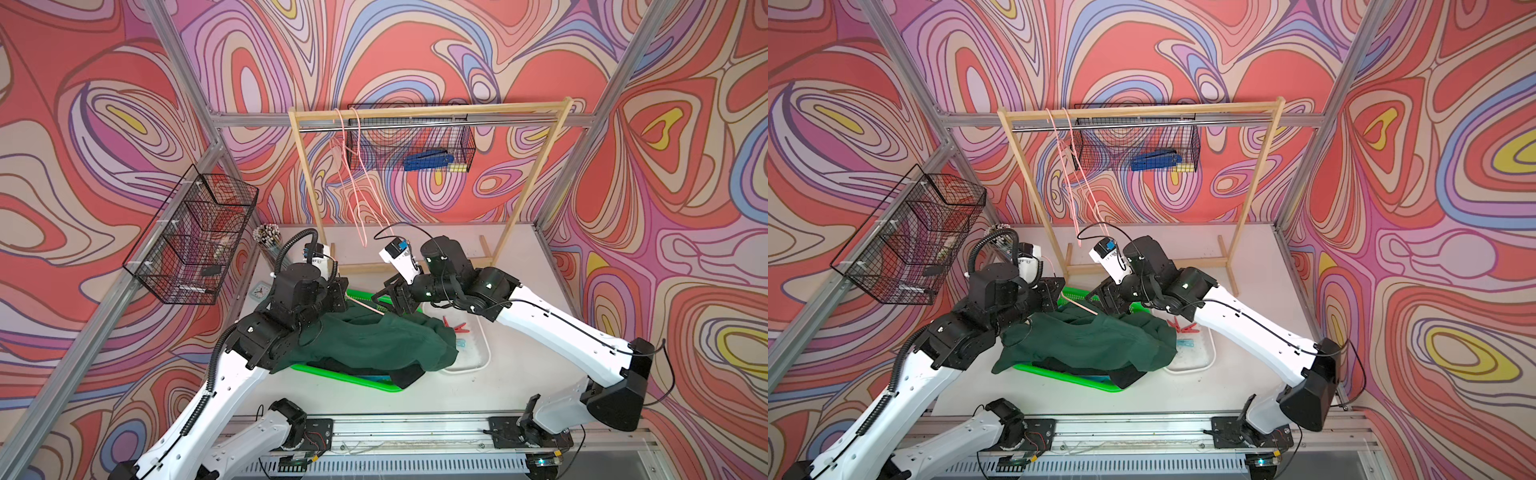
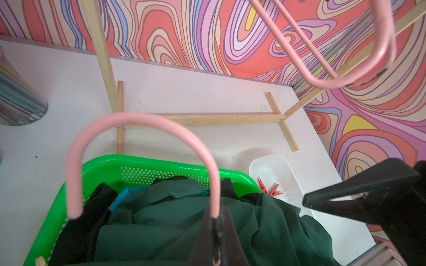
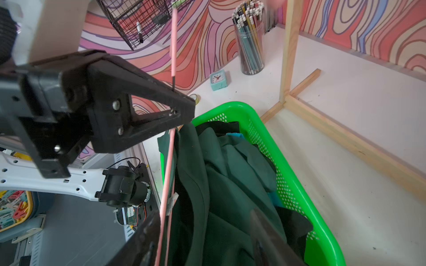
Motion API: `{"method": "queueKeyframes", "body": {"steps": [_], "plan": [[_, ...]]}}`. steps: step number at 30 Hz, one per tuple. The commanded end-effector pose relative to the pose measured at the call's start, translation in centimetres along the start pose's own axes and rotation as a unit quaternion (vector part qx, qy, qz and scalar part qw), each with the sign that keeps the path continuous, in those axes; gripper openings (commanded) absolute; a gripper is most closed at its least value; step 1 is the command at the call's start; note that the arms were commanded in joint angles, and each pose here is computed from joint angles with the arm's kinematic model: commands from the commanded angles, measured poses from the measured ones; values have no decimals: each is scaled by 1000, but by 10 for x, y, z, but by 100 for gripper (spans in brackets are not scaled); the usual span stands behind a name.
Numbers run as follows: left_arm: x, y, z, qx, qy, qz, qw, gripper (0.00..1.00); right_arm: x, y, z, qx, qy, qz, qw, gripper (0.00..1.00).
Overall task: Remove the clothespins securing t-shirts to the hanger
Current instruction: Adjust the hanger.
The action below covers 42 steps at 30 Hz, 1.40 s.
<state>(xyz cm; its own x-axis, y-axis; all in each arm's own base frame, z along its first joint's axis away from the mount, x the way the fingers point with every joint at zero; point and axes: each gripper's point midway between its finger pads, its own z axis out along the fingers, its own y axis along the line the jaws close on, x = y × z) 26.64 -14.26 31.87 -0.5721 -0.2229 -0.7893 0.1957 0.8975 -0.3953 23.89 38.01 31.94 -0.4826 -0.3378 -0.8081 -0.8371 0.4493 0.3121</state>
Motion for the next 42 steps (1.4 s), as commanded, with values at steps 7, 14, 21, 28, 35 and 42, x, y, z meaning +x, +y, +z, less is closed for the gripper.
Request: {"method": "queueKeyframes", "body": {"steps": [7,14,21,28,35,42], "plan": [[-22,-21,-8,45,-33,-8,998,0,-10,14,22,-19,3,-21,1000,56],[-23,-21,-9,44,-35,-10,998,0,-5,19,41,-25,18,-26,999,49],[-18,-15,-11,34,-33,-7,999,0,-2,24,55,-42,18,-32,998,31],[-8,-7,-13,18,-18,-3,1000,16,-3,21,59,-37,7,-43,998,0],[4,13,-27,-27,4,1,1000,99,10,15,58,-28,12,-61,998,0],[23,34,-41,-83,56,29,995,100,12,18,44,-31,-17,-90,995,0]]}}
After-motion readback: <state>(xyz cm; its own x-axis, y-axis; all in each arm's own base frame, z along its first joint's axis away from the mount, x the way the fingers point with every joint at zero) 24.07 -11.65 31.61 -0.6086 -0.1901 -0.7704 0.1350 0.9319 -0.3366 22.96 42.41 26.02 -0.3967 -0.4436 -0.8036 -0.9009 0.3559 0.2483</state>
